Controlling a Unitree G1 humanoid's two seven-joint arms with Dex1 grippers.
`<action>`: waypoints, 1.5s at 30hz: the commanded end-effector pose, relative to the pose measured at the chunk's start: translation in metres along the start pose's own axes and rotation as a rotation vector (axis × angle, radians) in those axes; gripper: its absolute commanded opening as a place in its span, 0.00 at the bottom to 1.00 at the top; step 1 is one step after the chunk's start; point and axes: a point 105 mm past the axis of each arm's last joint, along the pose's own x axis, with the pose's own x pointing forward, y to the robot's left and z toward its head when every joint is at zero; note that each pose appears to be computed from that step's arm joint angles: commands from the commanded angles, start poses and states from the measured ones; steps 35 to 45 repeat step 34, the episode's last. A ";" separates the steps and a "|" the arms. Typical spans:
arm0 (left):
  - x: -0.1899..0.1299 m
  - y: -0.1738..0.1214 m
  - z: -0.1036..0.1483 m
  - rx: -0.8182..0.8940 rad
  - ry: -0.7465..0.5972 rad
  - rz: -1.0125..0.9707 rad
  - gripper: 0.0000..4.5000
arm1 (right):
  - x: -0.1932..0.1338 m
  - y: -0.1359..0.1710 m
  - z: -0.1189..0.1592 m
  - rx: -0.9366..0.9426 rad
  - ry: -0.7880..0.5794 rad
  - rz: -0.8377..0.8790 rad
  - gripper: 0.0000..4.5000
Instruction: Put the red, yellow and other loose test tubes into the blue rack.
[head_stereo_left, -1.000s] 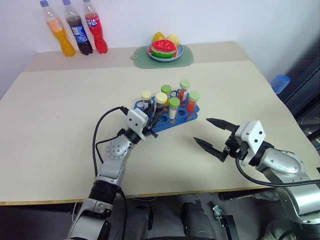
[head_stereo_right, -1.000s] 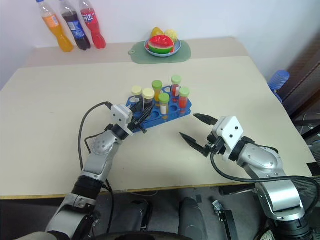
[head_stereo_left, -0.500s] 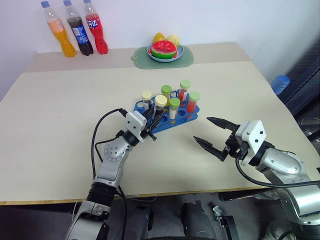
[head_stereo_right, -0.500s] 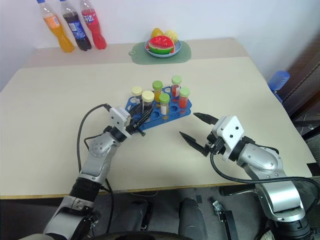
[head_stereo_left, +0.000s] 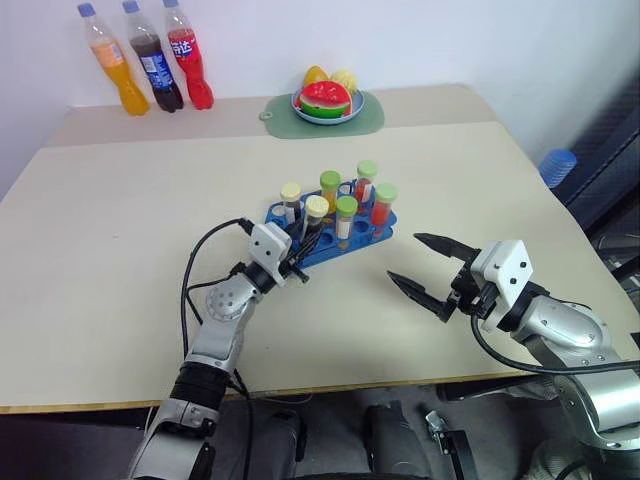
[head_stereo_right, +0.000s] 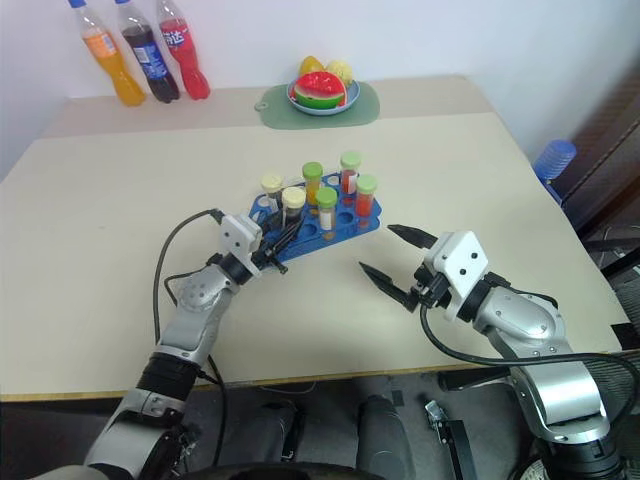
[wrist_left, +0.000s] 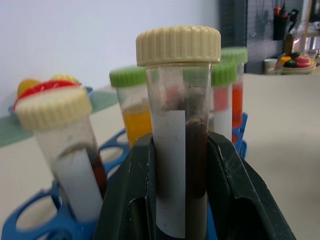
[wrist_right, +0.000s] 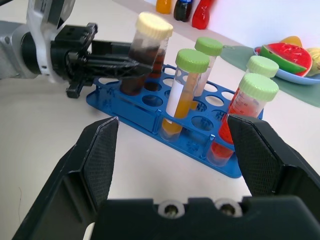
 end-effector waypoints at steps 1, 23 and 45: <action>-0.006 0.003 -0.009 -0.003 0.039 -0.003 0.17 | -0.001 -0.001 0.011 -0.025 -0.045 -0.013 0.85; -0.081 0.023 0.016 -0.036 0.054 -0.079 0.71 | -0.022 -0.002 -0.021 0.098 0.010 -0.121 0.85; -0.151 0.041 0.026 -0.122 0.259 -0.130 0.71 | -0.070 -0.001 -0.040 0.137 0.079 -0.186 0.85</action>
